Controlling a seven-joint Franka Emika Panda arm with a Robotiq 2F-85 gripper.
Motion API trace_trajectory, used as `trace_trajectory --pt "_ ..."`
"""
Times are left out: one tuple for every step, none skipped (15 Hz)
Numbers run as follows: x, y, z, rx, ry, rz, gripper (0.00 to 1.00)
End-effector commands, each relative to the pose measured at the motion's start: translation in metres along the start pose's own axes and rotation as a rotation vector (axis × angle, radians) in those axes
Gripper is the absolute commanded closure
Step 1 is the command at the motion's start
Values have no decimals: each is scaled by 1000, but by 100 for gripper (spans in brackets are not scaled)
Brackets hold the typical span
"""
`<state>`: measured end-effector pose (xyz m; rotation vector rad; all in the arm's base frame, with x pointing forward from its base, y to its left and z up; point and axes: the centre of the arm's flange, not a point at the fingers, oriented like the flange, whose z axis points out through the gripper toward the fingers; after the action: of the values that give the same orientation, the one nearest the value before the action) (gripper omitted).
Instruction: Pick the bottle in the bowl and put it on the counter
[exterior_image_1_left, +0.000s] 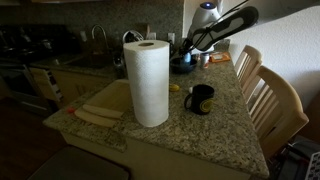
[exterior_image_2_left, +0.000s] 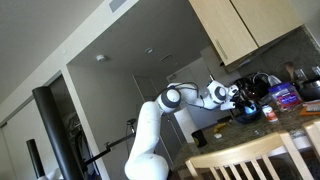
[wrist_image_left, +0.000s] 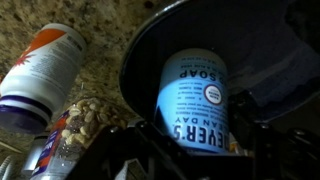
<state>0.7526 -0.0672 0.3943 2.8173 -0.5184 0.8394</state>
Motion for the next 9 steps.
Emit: trace_trajectory --pt "-1 1 2 3 3 -2 1" --pt "-2 4 5 -17 26 -1 0" --pt "-4 6 7 -26 41 -5 0" --pt "-3 5 9 -35 59 -9 0" --pt "-2 7 11 -42 75 -15 0" --pt "-2 8 12 -43 87 -21 0" --pt "-3 9 14 -44 98 -25 0" --pt "-3 11 16 -45 111 -26 0" --pt "-4 12 18 -44 112 -31 0"
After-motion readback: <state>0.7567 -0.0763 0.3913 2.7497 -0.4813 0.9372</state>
